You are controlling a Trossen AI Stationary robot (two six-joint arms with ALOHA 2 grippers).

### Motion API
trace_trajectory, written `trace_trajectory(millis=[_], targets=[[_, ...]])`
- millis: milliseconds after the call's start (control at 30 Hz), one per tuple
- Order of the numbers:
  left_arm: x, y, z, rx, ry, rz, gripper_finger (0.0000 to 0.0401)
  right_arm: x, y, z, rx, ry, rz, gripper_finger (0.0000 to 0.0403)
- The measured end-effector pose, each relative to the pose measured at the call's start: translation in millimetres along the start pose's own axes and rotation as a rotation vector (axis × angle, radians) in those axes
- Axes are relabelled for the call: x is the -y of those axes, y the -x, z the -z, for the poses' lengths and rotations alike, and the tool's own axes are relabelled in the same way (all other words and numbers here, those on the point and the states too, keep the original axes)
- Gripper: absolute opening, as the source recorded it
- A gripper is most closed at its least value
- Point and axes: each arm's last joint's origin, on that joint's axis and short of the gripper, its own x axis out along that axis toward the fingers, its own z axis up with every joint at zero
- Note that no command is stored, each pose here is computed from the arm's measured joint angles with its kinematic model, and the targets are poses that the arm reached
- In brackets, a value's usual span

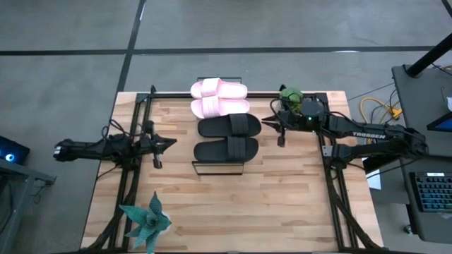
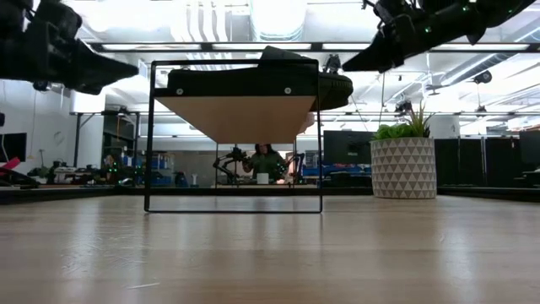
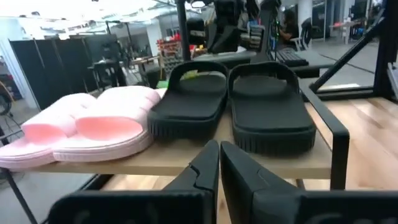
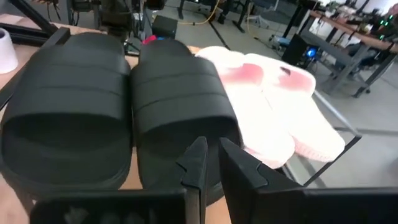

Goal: Pick and place slides into the shelf
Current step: Return to Home Position

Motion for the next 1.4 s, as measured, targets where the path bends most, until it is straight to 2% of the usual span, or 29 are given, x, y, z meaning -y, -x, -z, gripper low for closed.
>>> trace_trajectory(millis=[100, 267, 367, 533, 700, 867, 1133, 1300, 1400], targets=[[-1.1, 3.8, -0.3, 0.029, 0.009, -0.003, 0.0000, -3.5, 2.8, 9.5, -0.009, -0.033, -0.016, 0.0031], [0.3, 2.2, 4.5, 0.000, -0.002, 0.001, 0.0000, -13.6, 20.6, 27.8, 0.132, -0.027, -0.094, 0.0031], [0.1, 2.8, 4.6, 0.000, -0.002, 0.001, 0.0000, -19.3, 34.5, 42.9, 0.155, -0.034, -0.094, 0.0031], [-0.3, 3.1, 2.9, 0.007, 0.001, 0.000, 0.0000, -27.8, 55.2, 65.0, 0.201, -0.159, -0.096, 0.0031], [-0.3, 3.1, 2.5, 0.007, 0.001, 0.000, 0.0000, -33.8, 67.8, 86.7, 0.233, -0.260, 0.019, 0.0031], [-0.9, 3.7, -0.2, 0.015, 0.005, 0.000, 0.0000, -42.3, 82.4, 93.6, 0.245, -0.252, -0.014, 0.0031], [-1.2, 4.5, -0.8, 0.000, 0.054, 0.006, 0.0000, -49.6, 96.0, 108.9, 0.202, -0.282, 0.093, 0.0031], [-1.5, 5.4, -2.8, -0.015, 0.124, 0.014, 0.0000, -54.0, 93.7, 109.9, 0.183, -0.245, 0.056, 0.0031], [0.5, 4.3, 1.0, -0.040, 0.121, 0.046, 0.0000, -55.3, 93.3, 110.2, 0.182, -0.208, 0.040, 0.0031]])
